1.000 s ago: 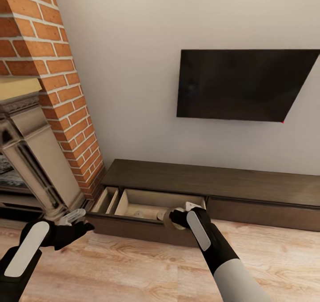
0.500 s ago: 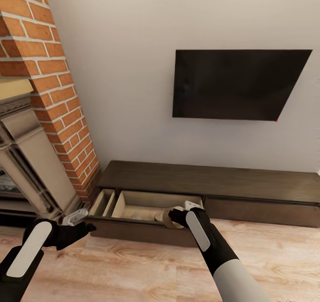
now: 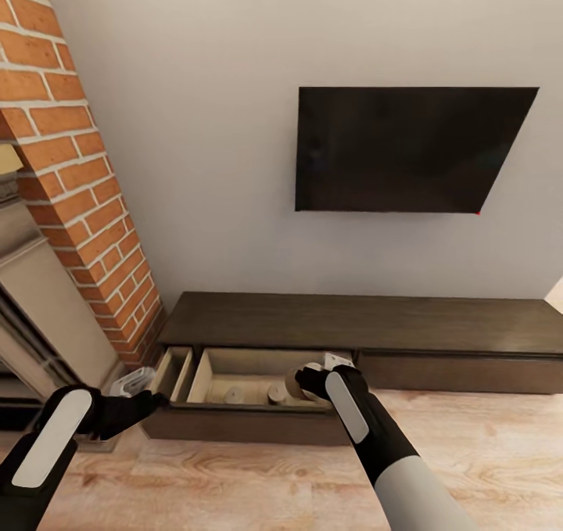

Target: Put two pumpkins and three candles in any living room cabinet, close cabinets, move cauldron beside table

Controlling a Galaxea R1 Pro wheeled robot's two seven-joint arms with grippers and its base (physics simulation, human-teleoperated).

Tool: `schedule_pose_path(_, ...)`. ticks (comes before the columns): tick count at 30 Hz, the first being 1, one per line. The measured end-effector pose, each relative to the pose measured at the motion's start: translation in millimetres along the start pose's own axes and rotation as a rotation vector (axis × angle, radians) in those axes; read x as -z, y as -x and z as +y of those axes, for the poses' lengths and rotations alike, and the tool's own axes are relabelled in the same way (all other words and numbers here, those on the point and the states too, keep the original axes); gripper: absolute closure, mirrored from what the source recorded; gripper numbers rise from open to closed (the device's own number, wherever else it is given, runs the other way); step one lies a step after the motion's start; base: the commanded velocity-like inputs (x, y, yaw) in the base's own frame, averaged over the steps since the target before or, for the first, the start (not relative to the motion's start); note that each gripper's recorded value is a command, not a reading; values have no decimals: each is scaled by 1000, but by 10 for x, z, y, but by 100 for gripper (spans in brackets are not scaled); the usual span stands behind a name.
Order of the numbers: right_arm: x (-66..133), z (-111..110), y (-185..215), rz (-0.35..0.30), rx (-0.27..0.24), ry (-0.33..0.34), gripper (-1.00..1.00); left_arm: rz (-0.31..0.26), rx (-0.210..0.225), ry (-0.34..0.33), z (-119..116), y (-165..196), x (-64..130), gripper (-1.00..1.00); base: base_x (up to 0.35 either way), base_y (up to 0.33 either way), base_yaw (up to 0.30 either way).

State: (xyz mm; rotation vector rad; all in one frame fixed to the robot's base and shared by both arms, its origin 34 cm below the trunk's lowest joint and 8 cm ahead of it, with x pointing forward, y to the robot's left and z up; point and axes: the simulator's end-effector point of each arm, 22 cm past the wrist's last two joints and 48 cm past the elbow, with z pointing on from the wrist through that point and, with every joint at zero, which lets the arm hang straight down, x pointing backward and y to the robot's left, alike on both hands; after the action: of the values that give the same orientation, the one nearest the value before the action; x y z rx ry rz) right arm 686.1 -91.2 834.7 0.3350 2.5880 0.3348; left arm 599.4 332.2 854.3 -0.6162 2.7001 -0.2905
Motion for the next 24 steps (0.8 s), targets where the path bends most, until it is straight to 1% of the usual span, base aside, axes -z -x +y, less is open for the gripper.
schedule_pose_path(4, 1, 9, -6, 2, 0, 3, 100, -1, 0, 0, 0, 2, 3, -100, 275, 86, -157)
schedule_pose_path(7, 1, 9, -7, 2, 2, 2, 100, 0, 0, 0, -2, 0, 2, -100, 215, 17, -61)
schedule_pose_path(12, 9, 12, -3, 1, 4, 3, 100, -2, -2, -1, -10, 3, 11, -100, 258, 2, -138)
schedule_pose_path(24, 5, -3, -16, 2, 13, -6, 100, -3, -2, -2, -9, 6, 14, -100, 298, 0, -10)
